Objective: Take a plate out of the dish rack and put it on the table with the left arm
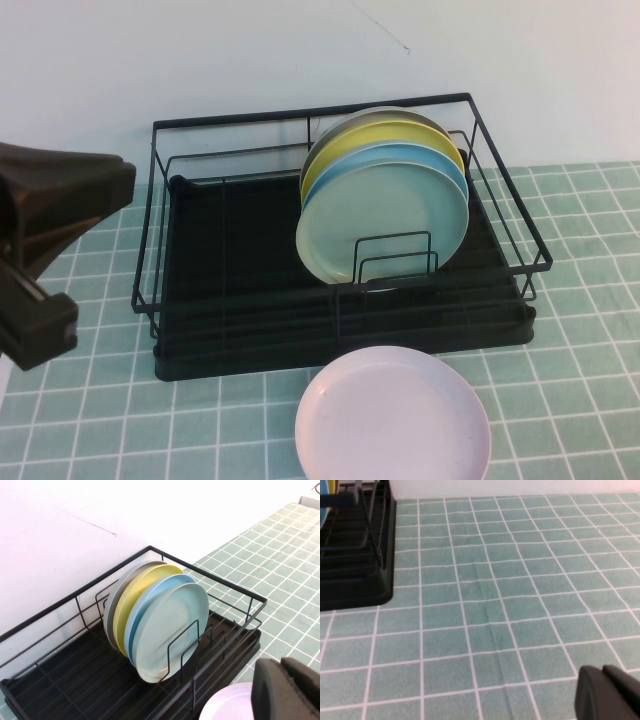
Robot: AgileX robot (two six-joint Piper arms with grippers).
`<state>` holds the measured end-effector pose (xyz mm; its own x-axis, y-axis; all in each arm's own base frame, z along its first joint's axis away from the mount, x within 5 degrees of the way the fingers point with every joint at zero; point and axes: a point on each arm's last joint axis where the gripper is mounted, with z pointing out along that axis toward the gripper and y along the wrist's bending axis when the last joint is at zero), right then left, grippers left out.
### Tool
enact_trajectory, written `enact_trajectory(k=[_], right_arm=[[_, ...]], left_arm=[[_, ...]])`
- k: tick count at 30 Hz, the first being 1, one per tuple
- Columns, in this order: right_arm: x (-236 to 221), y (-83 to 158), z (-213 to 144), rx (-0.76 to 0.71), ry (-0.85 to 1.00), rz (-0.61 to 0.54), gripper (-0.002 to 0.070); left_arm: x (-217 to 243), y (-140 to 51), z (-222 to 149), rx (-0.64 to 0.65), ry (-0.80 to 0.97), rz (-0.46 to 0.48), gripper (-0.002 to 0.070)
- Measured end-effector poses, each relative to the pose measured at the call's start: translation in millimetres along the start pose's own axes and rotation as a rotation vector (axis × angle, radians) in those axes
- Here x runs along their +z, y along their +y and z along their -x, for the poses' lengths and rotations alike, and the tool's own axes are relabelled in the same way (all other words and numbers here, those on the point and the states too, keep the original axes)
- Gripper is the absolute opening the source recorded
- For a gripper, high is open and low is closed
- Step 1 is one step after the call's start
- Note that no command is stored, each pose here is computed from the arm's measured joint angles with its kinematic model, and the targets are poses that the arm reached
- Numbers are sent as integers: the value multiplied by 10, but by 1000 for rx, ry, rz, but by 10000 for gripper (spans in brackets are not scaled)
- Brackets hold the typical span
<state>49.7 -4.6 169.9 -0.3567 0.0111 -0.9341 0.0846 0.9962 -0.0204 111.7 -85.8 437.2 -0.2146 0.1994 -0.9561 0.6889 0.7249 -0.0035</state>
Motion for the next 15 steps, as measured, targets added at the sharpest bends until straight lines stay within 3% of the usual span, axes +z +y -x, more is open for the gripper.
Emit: enact_trajectory(k=[15], right_arm=[[0, 0, 0, 0, 0, 0, -2]], left_arm=[[132, 85, -142, 41, 21, 65, -2]])
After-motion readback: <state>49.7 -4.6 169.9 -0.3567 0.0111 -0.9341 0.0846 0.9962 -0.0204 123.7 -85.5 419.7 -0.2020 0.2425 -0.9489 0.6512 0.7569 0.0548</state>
